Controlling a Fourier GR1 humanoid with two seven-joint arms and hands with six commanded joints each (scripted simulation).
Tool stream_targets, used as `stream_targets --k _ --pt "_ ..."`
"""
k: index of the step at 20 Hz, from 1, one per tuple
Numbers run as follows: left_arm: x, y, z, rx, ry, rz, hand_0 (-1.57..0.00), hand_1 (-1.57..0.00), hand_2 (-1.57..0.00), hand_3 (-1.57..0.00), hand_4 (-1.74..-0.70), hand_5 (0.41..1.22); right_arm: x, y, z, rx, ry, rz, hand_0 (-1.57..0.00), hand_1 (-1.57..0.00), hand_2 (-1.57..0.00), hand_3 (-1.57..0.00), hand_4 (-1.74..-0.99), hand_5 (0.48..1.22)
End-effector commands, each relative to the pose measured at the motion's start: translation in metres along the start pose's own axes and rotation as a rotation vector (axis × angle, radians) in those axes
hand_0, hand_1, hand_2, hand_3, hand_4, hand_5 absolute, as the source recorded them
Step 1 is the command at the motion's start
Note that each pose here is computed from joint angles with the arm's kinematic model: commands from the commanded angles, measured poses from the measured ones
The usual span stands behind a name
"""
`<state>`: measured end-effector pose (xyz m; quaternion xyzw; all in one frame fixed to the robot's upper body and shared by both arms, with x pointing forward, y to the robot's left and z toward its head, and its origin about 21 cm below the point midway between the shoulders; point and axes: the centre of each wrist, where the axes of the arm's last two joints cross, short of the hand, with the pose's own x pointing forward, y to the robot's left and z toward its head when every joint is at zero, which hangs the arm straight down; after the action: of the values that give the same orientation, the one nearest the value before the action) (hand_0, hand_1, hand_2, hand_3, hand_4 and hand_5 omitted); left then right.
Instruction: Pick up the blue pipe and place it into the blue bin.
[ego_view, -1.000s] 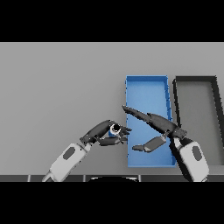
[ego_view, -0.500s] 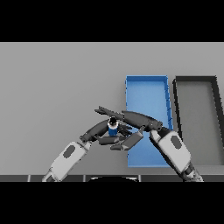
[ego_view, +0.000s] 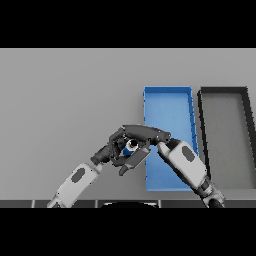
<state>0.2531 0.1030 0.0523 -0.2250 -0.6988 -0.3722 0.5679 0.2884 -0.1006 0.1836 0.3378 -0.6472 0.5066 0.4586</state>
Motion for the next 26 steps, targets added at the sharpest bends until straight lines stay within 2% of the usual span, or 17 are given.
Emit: stream_targets --k 1,3,6,8,11,12,13,15,16,18,21,23,26 --pt "-0.001 -0.002 -0.001 -0.005 -0.027 0.029 -1.57 -1.55 -1.57 -1.34 -1.69 1.221 0.0 0.002 -0.003 0.002 -0.012 -0.022 -1.12 -1.13 -1.13 -1.02 -1.498 0.638" --pt "-0.002 -0.004 -0.004 -0.012 -0.054 0.071 -1.57 -1.56 -1.57 -1.42 -1.71 1.221 -0.002 0.006 -0.004 0.003 -0.061 -0.04 -1.28 -1.29 -1.29 -1.22 -1.457 0.848" --pt "0.0 -0.003 -0.006 -0.012 -0.054 0.066 -1.57 -1.57 -1.57 -1.5 -1.72 1.221 0.001 0.009 -0.003 0.013 -0.08 0.034 -1.42 -1.43 -1.43 -1.39 -1.435 1.03" --pt "0.001 -0.001 -0.002 -0.017 -0.014 0.063 -1.57 -1.57 -1.57 -1.52 -1.73 1.221 -0.002 0.007 0.0 0.012 -0.079 0.045 -1.48 -1.48 -1.48 -1.45 -1.445 1.099" --pt "0.001 -0.002 -0.002 -0.021 -0.044 0.058 -1.57 -1.57 -1.57 -1.55 -1.73 1.221 0.0 0.012 -0.002 0.034 -0.107 -0.004 -1.52 -1.52 -1.52 -1.51 -1.47 1.158" --pt "0.004 -0.001 -0.003 -0.02 -0.049 0.056 -1.57 -1.57 -1.57 -1.44 -1.72 1.221 0.001 0.01 -0.002 0.025 -0.122 -0.014 -1.53 -1.53 -1.53 -1.52 -1.475 1.171" --pt "0.003 0.001 -0.002 -0.015 -0.046 0.035 -1.57 -1.51 -1.46 -1.47 -1.66 1.221 0.002 0.009 -0.001 0.011 -0.118 -0.012 -1.54 -1.54 -1.54 -1.53 -1.478 1.181" --pt "0.003 0.005 -0.001 -0.03 -0.037 -0.012 -1.05 -0.99 -0.95 -0.96 -1.43 1.221 0.003 0.009 0.0 0.004 -0.11 -0.003 -1.55 -1.55 -1.55 -1.55 -1.483 1.195" --pt "0.001 0.002 -0.001 -0.044 -0.022 -0.013 -0.84 -0.79 -0.76 -0.77 -1.32 1.221 0.002 0.013 0.001 0.007 -0.103 -0.001 -1.56 -1.56 -1.56 -1.55 -1.484 1.201" --pt "0.002 0.003 -0.003 -0.071 -0.031 -0.055 -0.53 -0.51 -0.49 -0.49 -1.14 1.221 0.005 0.012 0.0 -0.007 -0.088 -0.006 -1.56 -1.56 -1.56 -1.56 -1.486 1.208" --pt "-0.004 0.007 0.001 -0.056 -0.002 -0.122 -0.27 -0.26 -0.25 -0.25 -0.95 0.972 0.001 0.012 0.002 -0.016 -0.078 0.003 -1.57 -1.57 -1.57 -1.56 -1.488 1.214" --pt "-0.003 0.009 0.001 -0.043 -0.018 -0.109 -0.17 -0.17 -0.16 -0.16 -0.9 0.836 0.003 0.014 0.001 -0.018 -0.077 -0.003 -1.57 -1.57 -1.57 -1.57 -1.488 1.217" --pt "-0.003 0.008 -0.001 -0.036 -0.005 -0.063 -0.09 -0.08 -0.08 -0.08 -0.87 0.697 0.003 0.012 -0.001 -0.034 -0.079 0.004 -1.57 -1.57 -1.57 -1.57 -1.487 1.219"
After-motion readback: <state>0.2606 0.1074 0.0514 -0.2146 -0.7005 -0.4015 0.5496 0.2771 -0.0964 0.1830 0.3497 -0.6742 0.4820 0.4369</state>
